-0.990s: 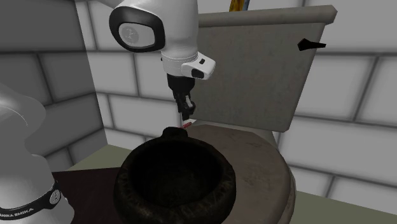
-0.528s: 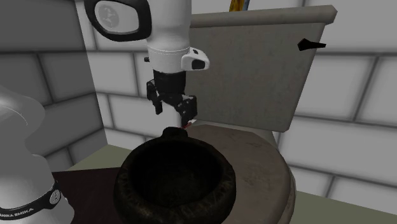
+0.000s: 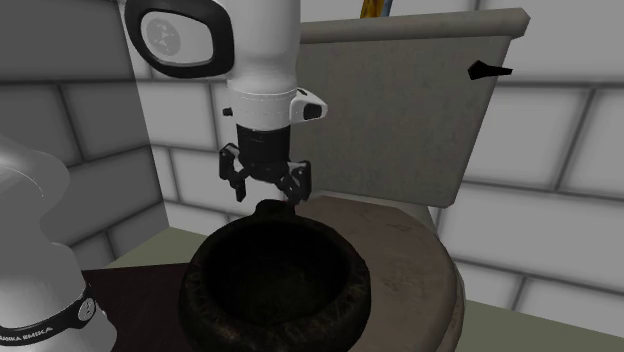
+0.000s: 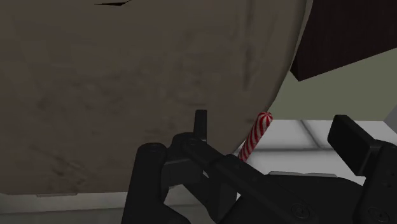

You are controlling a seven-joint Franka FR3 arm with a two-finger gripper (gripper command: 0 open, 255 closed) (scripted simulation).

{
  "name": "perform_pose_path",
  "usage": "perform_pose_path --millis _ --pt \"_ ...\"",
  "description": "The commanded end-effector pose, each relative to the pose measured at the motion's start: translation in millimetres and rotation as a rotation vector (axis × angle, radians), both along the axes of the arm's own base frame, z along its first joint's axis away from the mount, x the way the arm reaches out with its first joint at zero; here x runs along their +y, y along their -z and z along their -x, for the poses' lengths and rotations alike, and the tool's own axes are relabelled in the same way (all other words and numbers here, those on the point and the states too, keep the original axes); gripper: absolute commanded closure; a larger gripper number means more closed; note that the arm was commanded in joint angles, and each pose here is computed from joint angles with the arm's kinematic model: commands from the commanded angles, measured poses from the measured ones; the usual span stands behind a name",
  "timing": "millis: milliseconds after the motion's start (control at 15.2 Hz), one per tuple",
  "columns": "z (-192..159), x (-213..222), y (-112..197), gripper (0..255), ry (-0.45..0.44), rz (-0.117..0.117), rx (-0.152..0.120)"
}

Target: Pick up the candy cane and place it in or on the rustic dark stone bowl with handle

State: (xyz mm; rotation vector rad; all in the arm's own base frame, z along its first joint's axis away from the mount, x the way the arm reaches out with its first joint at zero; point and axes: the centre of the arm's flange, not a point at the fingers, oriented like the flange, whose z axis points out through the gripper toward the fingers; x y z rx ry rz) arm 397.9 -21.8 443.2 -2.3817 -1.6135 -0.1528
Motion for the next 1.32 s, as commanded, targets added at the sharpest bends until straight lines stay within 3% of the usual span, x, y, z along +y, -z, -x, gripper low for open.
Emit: perform_pose_path --millis 0,528,594,1254 --pt "0.9 3.3 9.9 0 -0.002 0.000 -0.001" --pt "1.1 4.2 12.8 0 -0.002 0.000 -0.001" --pt "1.1 4.2 12.8 255 -0.002 0.000 -0.001" --pt "1.1 4.1 7.6 255 -0.002 0.000 -0.001"
